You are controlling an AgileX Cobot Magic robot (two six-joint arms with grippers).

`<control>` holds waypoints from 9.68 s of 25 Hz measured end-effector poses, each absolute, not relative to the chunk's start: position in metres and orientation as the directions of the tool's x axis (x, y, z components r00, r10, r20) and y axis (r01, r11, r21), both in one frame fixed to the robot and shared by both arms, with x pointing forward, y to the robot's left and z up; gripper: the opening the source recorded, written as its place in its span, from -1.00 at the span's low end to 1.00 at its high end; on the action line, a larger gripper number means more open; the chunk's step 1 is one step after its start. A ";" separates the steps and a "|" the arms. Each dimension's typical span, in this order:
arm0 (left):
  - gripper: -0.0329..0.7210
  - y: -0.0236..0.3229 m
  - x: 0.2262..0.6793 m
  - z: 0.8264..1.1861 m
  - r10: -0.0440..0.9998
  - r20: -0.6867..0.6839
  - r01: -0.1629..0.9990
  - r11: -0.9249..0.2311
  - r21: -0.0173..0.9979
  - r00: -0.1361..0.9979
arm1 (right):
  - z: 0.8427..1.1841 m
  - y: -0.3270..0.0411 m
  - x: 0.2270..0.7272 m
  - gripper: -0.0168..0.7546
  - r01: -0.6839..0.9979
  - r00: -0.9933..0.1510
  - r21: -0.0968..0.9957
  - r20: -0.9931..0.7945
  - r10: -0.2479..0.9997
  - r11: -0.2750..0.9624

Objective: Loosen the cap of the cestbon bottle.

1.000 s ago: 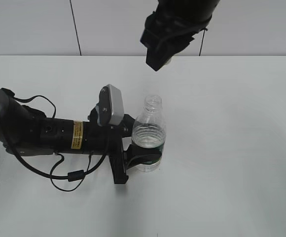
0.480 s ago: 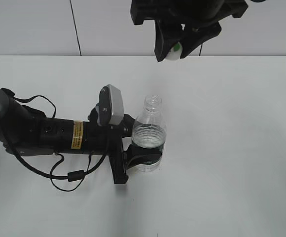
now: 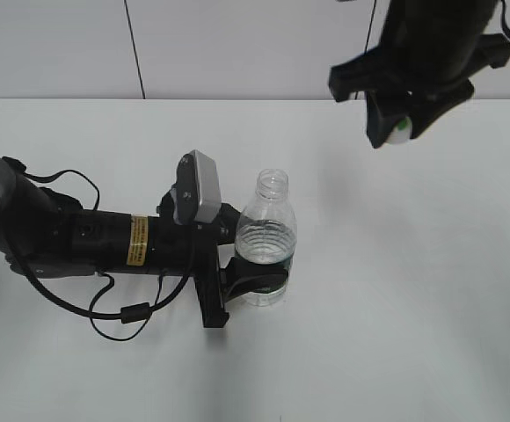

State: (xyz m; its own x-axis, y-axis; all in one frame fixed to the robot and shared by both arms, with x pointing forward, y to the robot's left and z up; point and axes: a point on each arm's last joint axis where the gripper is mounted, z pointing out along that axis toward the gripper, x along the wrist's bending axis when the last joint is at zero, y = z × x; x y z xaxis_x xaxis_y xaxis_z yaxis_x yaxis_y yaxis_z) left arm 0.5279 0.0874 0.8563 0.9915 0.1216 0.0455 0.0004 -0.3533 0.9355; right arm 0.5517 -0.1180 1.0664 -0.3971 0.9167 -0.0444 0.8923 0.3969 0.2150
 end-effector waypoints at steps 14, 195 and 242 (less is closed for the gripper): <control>0.08 0.087 0.528 0.856 0.122 0.045 0.001 -0.353 0.936 0.991 | 0.970 -0.197 0.548 -0.19 0.960 -0.233 0.151 -0.035 0.972 0.235; 0.39 0.297 0.242 1.065 0.979 -0.056 0.471 -0.043 0.881 0.195 | 1.061 -0.290 0.287 0.43 0.605 -0.221 0.776 -0.052 0.974 0.178; -0.06 0.297 0.230 1.062 0.998 -0.054 0.409 0.036 0.912 0.033 | 1.051 -0.299 0.231 0.43 0.460 -0.120 0.883 -0.047 0.992 0.098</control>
